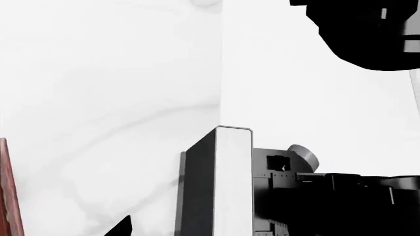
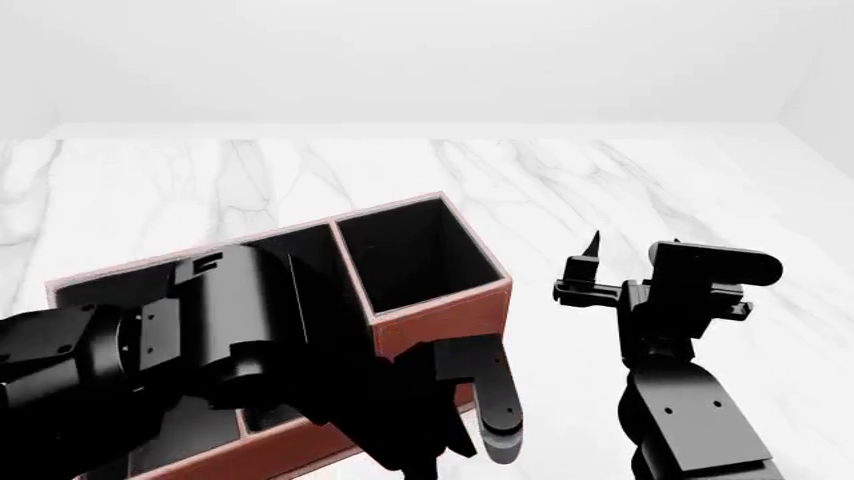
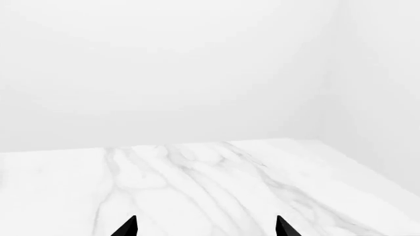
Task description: Pick up the book and place it in the left compartment of the caddy.
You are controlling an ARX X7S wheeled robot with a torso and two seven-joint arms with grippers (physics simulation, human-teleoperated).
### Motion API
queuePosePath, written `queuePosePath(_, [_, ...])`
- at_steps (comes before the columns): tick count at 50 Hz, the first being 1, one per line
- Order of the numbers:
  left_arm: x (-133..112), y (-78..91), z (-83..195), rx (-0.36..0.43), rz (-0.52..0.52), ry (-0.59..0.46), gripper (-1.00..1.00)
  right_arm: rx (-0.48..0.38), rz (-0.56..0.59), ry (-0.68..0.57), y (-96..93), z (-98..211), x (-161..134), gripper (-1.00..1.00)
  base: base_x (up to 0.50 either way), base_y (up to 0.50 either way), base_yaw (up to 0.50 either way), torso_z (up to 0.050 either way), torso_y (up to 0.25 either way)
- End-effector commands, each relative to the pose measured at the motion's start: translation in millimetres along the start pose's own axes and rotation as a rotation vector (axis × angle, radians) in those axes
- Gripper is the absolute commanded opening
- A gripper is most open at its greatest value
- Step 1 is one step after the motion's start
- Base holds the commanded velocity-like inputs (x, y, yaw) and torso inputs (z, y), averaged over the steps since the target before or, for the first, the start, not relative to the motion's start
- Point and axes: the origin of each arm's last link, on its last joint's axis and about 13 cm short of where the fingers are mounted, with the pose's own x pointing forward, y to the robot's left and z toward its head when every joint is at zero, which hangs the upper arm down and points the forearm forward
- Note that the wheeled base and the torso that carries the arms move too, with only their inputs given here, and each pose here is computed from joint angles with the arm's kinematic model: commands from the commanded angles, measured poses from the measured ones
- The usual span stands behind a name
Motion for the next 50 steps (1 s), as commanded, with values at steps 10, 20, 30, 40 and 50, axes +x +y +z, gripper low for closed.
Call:
queuePosePath(10, [25,16.4,4,0.033,-0.080,0.010,1.00,0.011,0.001,0.004,-0.3,-2,1,1.00,0.00,0.00,0.00,0.000,0.000])
queuePosePath(20, [41,17.1,9,0.053,-0.128,0.027,1.00,0.017,0.000,0.009,-1.8,-3,1,1.00,0.00,0.00,0.00,0.000,0.000])
queuePosePath(30, [53,11.3,9,0.065,-0.171,0.021,1.00,0.020,0.001,0.008,-1.9,-3,1,1.00,0.00,0.00,0.00,0.000,0.000])
queuePosePath(40, [60,13.8,7,0.066,-0.207,0.006,1.00,0.022,0.004,0.010,-0.4,-4,2,1.00,0.00,0.00,0.00,0.000,0.000])
queuePosePath(50, [74,22.3,-1,0.034,-0.251,-0.015,1.00,0.031,-0.003,0.010,-4.3,-4,2,1.00,0.00,0.00,0.00,0.000,0.000])
